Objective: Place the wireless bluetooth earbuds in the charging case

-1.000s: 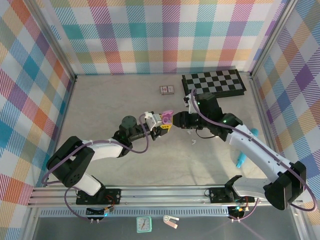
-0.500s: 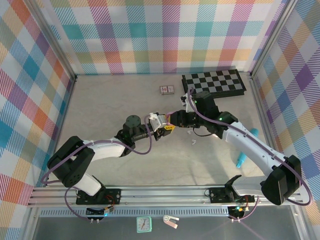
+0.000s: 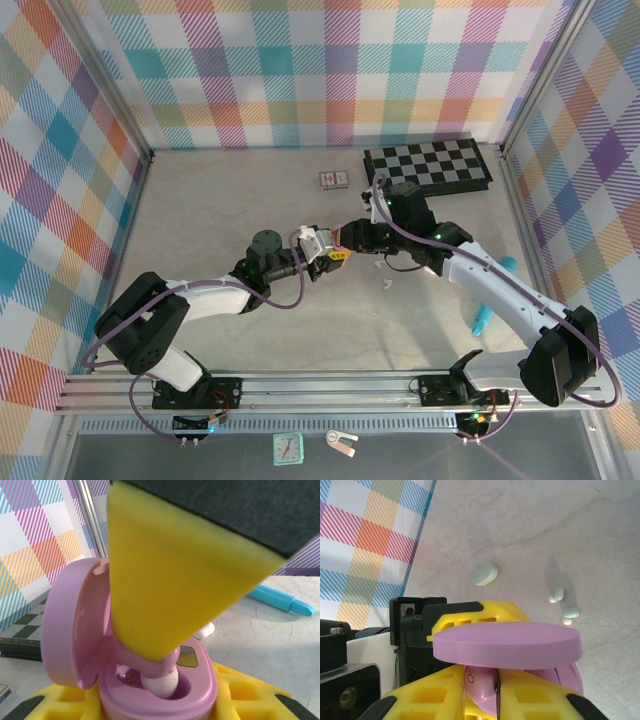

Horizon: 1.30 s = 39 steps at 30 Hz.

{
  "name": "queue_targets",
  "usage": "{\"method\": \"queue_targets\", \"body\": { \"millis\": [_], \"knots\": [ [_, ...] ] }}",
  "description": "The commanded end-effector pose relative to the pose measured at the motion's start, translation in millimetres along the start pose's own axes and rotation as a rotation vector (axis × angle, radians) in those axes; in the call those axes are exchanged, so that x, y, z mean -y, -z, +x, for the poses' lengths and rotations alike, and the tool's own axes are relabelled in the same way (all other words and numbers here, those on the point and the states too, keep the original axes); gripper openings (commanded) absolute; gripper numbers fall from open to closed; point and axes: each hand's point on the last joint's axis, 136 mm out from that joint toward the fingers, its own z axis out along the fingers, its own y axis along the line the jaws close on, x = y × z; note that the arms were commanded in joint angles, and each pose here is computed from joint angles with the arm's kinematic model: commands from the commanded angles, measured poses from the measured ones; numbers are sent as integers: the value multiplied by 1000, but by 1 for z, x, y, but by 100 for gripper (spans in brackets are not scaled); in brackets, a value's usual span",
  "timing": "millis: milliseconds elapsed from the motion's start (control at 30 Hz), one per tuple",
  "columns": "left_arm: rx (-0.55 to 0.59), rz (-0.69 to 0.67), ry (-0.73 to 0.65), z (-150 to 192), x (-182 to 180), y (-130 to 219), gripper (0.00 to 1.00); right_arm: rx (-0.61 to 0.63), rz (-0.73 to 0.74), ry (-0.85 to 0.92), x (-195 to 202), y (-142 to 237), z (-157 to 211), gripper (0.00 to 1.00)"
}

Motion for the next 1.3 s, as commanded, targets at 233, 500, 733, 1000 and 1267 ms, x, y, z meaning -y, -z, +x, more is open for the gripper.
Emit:
{"method": "queue_targets", "body": {
  "millis": [233,500,733,1000,1267],
  "knots": [
    [46,-9,-40,-20,-5,-10,27,-21,-41,-5,-6,-1,2,25],
    [54,-12,-43,-24,-6,-11,27,-16,-17,-2,-3,3,2,30],
    [60,-19,-45,-23,-5,-7,27,54,22,55,-4,23,-4,41],
    [50,21,-66,-23,4,-1,26,211,73,102,-8,53,-26,56],
    [65,43,-85,-29,10,5,26,214,152,14,4,49,-45,63]
  ]
}}
